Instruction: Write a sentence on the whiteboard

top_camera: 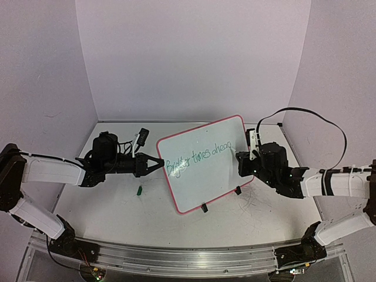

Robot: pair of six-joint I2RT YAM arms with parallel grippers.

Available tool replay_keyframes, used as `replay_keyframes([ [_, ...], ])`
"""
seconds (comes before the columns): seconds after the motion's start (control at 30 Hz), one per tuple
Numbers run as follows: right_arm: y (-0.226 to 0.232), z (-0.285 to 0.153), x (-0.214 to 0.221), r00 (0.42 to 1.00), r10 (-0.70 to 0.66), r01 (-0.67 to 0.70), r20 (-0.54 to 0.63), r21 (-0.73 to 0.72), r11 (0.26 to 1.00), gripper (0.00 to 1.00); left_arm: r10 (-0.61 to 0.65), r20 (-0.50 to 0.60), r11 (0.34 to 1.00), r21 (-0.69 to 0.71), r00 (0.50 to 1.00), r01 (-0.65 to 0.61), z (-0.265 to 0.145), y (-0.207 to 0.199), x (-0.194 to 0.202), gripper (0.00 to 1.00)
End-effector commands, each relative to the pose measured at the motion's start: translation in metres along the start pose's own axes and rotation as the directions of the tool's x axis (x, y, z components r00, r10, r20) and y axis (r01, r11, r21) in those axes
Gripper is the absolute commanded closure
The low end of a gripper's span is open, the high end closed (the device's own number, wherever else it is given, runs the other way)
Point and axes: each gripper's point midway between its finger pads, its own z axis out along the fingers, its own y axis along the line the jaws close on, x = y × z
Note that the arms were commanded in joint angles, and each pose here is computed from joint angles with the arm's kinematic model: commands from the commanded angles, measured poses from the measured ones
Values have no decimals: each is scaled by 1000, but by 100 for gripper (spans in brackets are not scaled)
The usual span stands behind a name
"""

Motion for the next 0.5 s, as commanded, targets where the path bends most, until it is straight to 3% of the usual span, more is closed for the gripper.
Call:
replay_keyframes([
  [0.0, 0, 5, -24, 998, 21, -22, 57, 28, 999, 100, 35, 22, 999, -30, 999, -35, -4, 0, -11, 100],
  [0.47, 5, 11, -40, 996, 12, -15, 92, 27, 1000, 100, 40, 20, 999, -31, 999, -40, -5, 1, -11, 100],
])
